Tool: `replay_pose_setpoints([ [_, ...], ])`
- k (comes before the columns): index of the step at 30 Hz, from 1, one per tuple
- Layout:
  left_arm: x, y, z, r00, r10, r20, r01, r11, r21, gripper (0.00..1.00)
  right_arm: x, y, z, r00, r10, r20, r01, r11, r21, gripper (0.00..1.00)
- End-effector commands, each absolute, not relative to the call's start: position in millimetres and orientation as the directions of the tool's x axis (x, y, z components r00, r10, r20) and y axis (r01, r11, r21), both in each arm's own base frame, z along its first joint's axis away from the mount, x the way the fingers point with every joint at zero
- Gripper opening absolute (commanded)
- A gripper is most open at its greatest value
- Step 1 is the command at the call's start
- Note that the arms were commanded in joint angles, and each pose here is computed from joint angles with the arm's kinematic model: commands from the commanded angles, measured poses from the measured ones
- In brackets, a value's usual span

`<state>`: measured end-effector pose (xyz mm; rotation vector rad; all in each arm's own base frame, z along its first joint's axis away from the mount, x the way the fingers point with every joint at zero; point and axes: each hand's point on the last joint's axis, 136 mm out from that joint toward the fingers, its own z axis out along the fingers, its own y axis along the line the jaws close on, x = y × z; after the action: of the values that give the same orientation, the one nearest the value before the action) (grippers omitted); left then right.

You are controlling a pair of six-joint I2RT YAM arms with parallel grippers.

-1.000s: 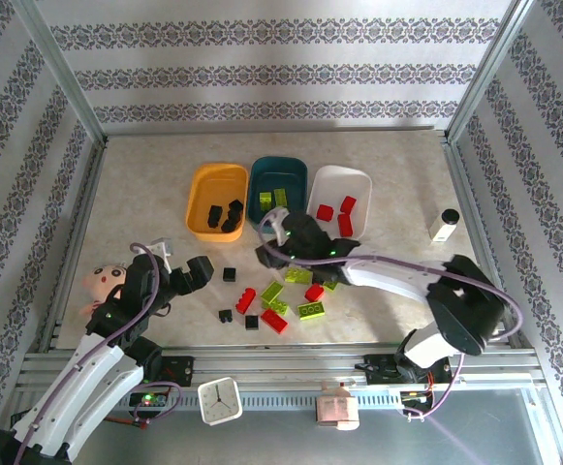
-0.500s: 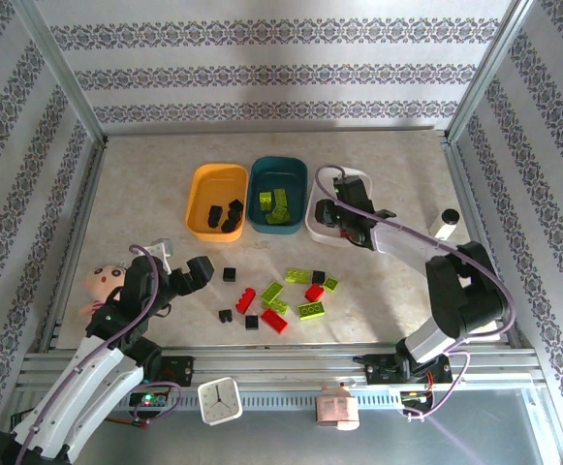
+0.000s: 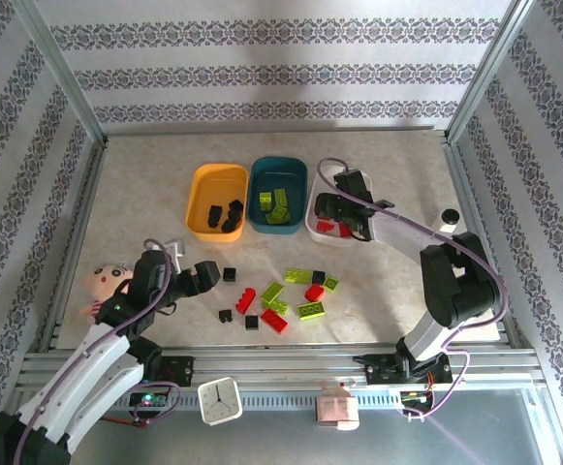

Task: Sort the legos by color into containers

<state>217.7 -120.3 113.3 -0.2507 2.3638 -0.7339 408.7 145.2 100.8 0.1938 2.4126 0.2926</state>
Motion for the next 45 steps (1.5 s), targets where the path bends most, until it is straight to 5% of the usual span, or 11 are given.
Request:
replay_pose_setpoints([
  [1,216,-152,119,-0.813,-0.224,-0.538,0.143,0.818,-0.557,0.84,396,153,114,-0.733,0.223,-0.642,0.038,0.957,0.289,0.76],
  [10,203,-207,79,-0.830,0.171,-0.531,0.342,0.908,-0.242,0.70,365,165,99,-0.758,0.182,-0.627,-0.006,0.958,0.286,0.76],
  [18,201,-221,45,-0.834,0.301,-0.463,0.390,0.914,-0.108,0.52,356,160,102,-0.750,0.185,-0.635,-0.008,0.958,0.288,0.76],
  [30,202,-231,48,-0.828,0.305,-0.470,0.402,0.908,-0.118,0.19,349,155,109,-0.734,0.201,-0.649,-0.002,0.955,0.298,0.77],
  [36,223,-244,92,-0.776,0.253,-0.578,0.417,0.893,-0.169,0.18,329,149,99,-0.731,0.232,-0.642,0.012,0.945,0.328,0.77],
  [45,313,-301,150,-0.719,0.135,-0.682,0.441,0.846,-0.298,0.16,283,149,84,-0.741,0.195,-0.642,-0.031,0.946,0.323,0.77],
])
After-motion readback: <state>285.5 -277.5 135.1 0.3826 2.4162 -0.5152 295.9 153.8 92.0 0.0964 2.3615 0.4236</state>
